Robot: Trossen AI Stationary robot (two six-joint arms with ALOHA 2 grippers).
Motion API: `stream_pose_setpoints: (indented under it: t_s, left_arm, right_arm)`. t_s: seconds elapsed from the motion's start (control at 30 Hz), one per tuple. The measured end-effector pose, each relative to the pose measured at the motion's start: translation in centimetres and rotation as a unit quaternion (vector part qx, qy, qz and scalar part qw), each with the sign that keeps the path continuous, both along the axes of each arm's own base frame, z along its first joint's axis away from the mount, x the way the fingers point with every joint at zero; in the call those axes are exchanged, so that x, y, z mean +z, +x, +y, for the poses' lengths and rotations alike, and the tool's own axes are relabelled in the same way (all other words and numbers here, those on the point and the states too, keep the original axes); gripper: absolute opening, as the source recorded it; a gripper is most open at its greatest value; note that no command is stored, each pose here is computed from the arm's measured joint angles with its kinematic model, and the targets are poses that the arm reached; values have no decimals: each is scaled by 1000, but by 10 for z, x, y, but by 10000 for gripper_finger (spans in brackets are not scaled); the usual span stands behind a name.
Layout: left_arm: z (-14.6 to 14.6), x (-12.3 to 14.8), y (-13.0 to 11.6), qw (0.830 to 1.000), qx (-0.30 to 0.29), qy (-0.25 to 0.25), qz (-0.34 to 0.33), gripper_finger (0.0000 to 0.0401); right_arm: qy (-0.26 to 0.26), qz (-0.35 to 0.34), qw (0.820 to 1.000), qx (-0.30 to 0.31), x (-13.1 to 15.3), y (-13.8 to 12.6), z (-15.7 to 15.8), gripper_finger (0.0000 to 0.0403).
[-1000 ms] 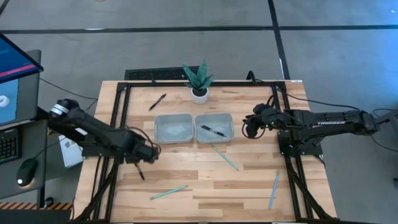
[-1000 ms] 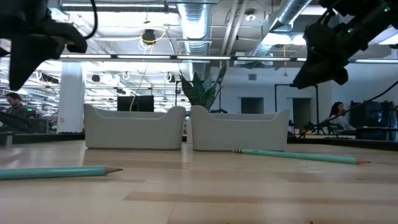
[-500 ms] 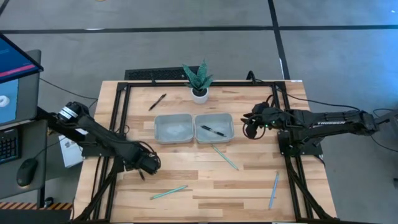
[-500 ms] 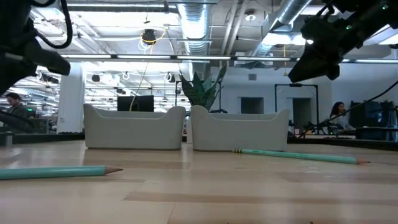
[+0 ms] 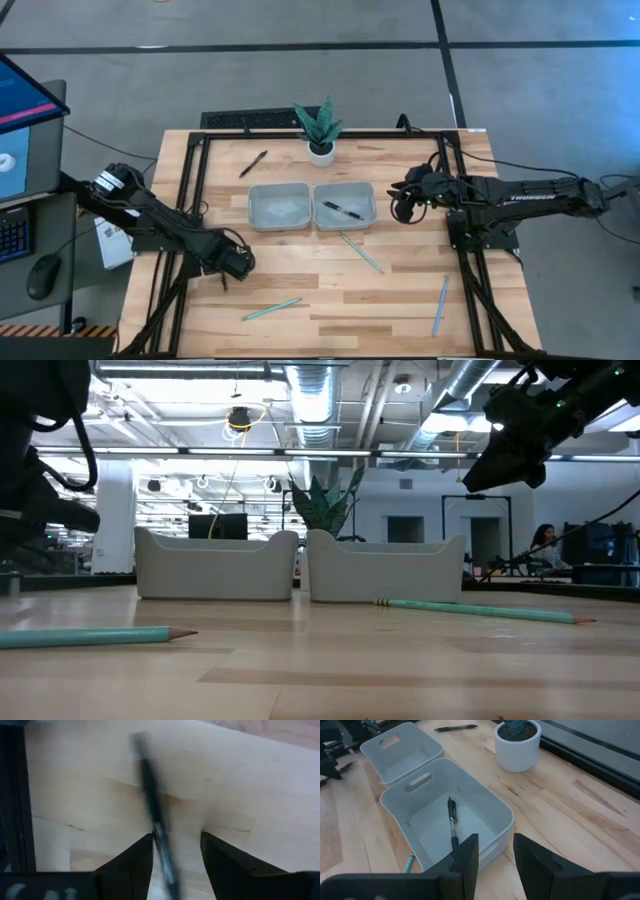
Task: Sort pens & pencils
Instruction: Put the bottom black pen into the right gray bin
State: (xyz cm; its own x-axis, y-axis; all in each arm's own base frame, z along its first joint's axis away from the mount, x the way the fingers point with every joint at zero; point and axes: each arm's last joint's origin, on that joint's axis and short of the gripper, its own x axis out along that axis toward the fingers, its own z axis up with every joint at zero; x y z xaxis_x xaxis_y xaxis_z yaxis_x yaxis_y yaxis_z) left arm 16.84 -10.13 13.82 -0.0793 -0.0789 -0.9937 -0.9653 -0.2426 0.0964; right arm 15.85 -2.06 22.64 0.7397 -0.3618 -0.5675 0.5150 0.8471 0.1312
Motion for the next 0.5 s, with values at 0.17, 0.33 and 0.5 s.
stream_pose_setpoints:
  t_s: [0.17,0.33,0.5]
  left_arm:
    - [0,0,0,1000,-1,1,-1,156]
    - [1,0,-2,1000,-7,2,11,156]
    - [3,-2,-4,1000,-10,14,12,156]
  right_arm:
    - [0,0,1000,0,0,0,0,143]
    - [-1,0,1000,0,0,0,0,143]
    - [-2,-5,1000,-1,1,0,0,143]
